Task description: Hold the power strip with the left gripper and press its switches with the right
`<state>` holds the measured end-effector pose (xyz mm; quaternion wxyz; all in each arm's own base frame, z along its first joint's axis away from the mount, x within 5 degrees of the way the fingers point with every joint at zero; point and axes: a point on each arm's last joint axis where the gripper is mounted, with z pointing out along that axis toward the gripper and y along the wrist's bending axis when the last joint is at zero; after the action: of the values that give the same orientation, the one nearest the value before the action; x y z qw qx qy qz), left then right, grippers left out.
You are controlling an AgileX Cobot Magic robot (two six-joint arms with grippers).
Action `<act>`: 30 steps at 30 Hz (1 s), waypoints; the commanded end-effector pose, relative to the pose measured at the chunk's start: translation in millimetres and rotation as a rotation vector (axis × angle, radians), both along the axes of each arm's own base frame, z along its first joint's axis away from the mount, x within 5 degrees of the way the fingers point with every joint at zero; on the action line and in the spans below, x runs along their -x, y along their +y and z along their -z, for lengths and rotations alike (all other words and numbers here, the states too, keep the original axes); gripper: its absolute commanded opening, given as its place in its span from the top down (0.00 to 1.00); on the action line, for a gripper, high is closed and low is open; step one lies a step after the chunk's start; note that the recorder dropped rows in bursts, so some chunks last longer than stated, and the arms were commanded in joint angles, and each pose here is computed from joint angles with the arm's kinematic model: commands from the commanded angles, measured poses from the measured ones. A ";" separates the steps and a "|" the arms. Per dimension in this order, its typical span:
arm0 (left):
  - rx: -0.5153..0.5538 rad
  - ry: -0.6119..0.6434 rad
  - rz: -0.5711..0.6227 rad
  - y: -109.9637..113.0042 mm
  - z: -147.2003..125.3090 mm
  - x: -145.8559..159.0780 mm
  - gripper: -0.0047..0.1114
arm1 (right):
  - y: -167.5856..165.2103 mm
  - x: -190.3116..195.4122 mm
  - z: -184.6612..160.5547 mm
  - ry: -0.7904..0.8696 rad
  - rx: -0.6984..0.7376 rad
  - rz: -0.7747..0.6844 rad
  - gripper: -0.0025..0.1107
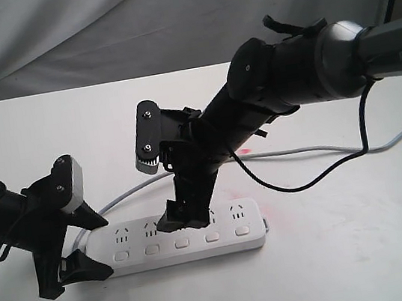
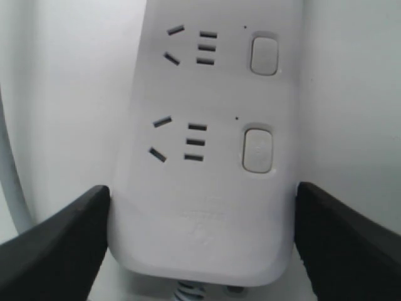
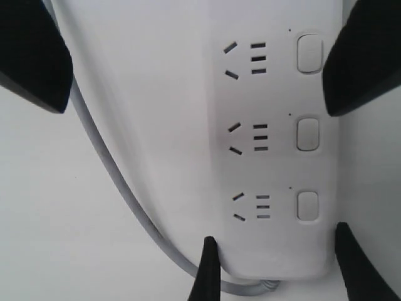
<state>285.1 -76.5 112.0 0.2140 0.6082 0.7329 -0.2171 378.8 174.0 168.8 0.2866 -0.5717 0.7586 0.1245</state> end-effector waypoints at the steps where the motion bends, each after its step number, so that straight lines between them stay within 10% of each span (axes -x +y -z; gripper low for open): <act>1: 0.003 -0.004 -0.002 -0.9 -1.3 -0.6 0.55 | -4.0 0.5 -1.3 0.005 0.002 0.006 0.05; 30: 0.003 -0.004 -0.002 -0.9 -1.3 -0.6 0.55 | -7.7 -0.8 29.3 -0.005 0.053 0.010 0.05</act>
<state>285.1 -76.5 112.0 0.2140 0.6082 0.7329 -0.2171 378.7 170.0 139.1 0.2718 -0.5773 0.7629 0.1043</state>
